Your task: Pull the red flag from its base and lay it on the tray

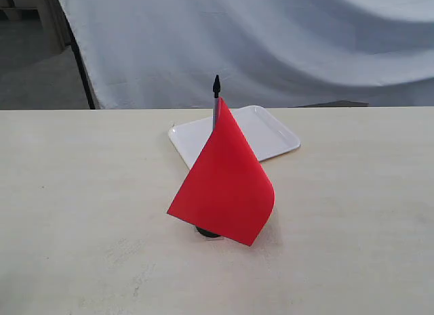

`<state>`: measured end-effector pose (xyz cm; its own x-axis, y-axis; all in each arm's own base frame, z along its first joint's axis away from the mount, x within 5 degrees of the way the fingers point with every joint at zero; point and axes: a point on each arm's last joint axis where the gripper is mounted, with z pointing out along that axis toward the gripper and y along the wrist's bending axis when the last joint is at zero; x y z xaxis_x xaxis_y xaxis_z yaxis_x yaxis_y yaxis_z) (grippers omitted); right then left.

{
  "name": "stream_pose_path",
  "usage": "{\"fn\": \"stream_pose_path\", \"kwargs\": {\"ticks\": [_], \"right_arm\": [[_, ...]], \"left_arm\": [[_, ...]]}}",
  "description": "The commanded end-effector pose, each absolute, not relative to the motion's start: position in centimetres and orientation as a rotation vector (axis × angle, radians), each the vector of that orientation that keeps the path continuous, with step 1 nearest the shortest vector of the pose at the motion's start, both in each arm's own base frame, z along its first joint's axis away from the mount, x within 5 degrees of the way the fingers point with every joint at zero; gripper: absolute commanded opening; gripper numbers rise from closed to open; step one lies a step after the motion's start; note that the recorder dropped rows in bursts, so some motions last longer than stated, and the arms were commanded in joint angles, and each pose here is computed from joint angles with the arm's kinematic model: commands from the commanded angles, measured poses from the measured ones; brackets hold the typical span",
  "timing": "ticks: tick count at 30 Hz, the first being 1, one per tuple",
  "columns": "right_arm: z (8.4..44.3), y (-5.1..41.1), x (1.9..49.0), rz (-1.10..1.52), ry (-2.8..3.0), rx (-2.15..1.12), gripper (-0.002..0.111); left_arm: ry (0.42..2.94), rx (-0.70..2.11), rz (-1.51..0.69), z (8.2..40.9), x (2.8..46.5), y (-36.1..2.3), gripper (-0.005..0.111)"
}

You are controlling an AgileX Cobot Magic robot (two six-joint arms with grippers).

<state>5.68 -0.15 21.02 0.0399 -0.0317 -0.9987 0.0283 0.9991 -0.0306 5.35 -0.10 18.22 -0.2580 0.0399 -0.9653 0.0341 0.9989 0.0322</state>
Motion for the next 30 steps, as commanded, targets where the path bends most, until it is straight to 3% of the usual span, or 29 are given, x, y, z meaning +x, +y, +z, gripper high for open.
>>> {"fn": "stream_pose_path", "kwargs": {"ticks": [1, 22, 30], "right_arm": [[21.0, -0.2, 5.6, -0.053, 1.52, -0.001, 0.0], [21.0, -0.2, 5.6, -0.053, 1.516, -0.001, 0.0], [22.8, -0.2, 5.4, -0.046, 1.317, 0.007, 0.0]], "left_arm": [[1.826, 0.048, 0.005, 18.2, 5.3, -0.1, 0.0], [1.826, 0.048, 0.005, 18.2, 5.3, -0.1, 0.0], [1.826, 0.048, 0.005, 18.2, 5.3, -0.1, 0.0]]}}
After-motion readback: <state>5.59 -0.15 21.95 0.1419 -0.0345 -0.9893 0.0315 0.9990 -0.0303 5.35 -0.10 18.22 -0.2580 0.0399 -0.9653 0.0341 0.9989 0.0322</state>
